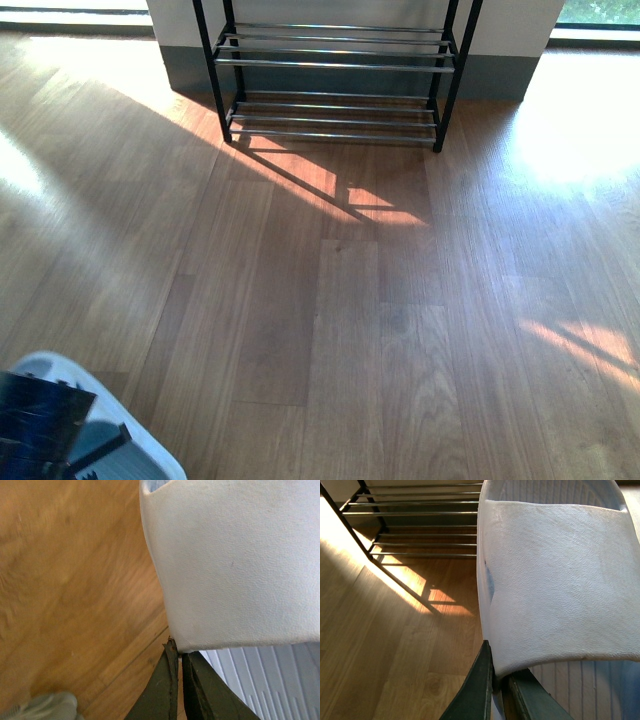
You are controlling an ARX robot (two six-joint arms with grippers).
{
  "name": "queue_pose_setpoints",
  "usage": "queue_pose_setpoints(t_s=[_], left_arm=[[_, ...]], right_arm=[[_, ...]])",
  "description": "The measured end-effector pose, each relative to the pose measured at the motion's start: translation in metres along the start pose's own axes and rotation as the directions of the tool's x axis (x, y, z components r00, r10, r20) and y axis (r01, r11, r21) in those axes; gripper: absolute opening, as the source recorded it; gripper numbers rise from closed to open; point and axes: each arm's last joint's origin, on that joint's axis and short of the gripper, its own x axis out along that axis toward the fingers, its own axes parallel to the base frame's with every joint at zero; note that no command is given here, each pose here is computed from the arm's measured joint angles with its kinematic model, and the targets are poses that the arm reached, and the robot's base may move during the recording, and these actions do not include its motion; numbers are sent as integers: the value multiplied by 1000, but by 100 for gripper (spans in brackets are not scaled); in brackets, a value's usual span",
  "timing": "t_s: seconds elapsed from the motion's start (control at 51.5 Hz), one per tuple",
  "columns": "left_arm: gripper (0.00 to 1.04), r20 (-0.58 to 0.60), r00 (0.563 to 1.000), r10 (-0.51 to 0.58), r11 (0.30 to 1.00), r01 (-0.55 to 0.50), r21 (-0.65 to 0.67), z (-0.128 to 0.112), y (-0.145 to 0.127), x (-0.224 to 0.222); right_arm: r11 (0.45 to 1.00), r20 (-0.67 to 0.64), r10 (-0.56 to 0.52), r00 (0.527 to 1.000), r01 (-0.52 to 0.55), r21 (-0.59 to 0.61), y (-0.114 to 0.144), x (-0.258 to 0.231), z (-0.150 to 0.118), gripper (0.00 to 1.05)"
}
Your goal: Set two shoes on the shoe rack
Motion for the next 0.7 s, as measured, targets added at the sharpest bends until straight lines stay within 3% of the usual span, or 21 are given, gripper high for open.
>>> queue_pose_setpoints(t_s=[0.155,0.272,0.388,0.446,0.505,0.582,0.641,0.699], left_arm=[[2,110,987,-115,992,109,64,25,10,-36],[2,197,955,-220,968,189,163,47,42,-85],[2,199,940,-276,935,215,281,50,80,-123],[2,393,857,-333,921,205,332,71,76,-140],[2,414,856,-308,906,131,404,87,61,-155],[2,447,777,-443,833,172,527,132,49,-196],[2,539,732,-416,852,106,513,155,62,-211],[2,601,716,-355,866,11,499,159,75,-215]], right_arm=[[1000,0,0,1000,0,0,0,0,0,1],[1000,0,0,1000,0,0,0,0,0,1],[1000,0,0,1000,0,0,0,0,0,1],[1000,0,-3,1000,3,0,0,0,0,1],[1000,-1,4,1000,-4,0,0,0,0,1],[1000,-1,6,1000,-6,-1,1,0,0,1],[1000,-1,5,1000,-5,-1,1,0,0,1],[1000,0,-8,1000,8,1,-1,0,0,1]])
